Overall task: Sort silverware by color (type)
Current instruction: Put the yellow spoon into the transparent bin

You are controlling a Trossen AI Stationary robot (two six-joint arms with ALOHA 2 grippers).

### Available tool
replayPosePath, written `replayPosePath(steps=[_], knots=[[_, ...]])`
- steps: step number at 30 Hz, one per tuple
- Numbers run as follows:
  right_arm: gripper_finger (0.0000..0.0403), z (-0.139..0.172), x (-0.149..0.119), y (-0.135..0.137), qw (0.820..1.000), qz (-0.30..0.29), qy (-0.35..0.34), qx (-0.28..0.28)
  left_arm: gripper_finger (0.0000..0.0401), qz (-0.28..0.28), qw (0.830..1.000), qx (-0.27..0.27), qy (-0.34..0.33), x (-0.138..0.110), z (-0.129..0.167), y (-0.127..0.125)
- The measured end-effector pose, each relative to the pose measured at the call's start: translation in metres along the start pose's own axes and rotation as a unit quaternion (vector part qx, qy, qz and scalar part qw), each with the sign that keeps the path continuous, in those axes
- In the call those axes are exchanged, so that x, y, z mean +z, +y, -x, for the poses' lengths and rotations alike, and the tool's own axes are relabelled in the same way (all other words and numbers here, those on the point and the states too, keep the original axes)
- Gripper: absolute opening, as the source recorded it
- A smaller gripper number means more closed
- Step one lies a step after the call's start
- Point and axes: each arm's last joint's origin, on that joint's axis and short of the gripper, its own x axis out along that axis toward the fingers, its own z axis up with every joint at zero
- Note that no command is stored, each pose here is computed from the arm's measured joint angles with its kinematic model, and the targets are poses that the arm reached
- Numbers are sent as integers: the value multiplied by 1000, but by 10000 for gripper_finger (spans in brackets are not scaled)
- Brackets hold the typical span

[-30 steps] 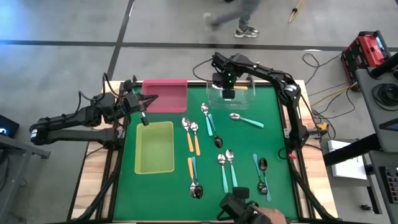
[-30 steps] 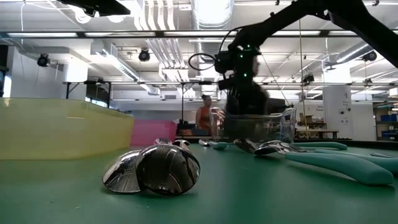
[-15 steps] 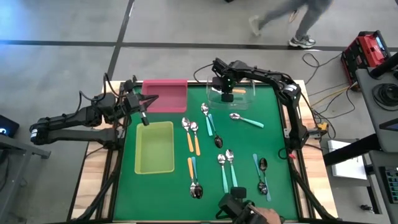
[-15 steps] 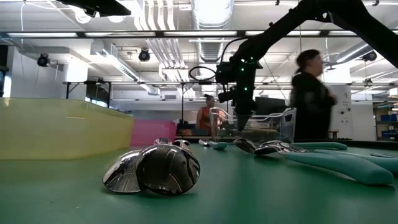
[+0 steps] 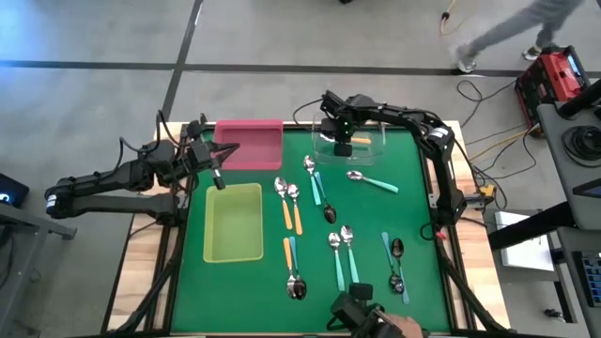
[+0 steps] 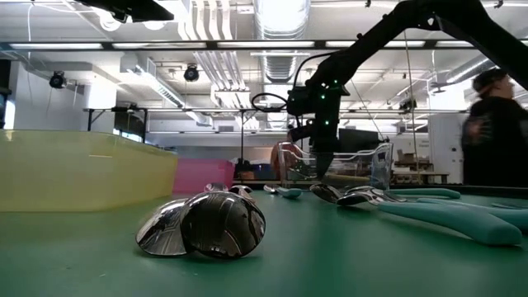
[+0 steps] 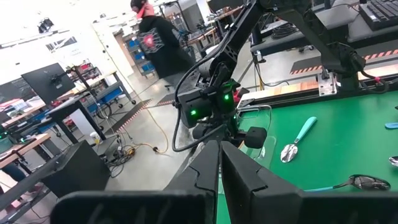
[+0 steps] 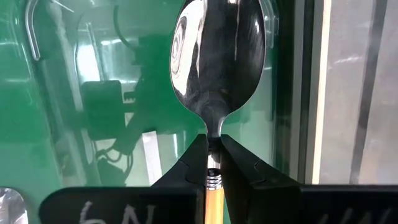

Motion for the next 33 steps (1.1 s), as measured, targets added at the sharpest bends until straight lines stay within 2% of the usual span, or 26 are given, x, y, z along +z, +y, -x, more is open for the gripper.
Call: replayPosePath(steps=[33], knots=[[19, 0, -1, 1, 1000, 7, 4, 3, 0, 0, 1000, 0, 0, 0, 0, 0]])
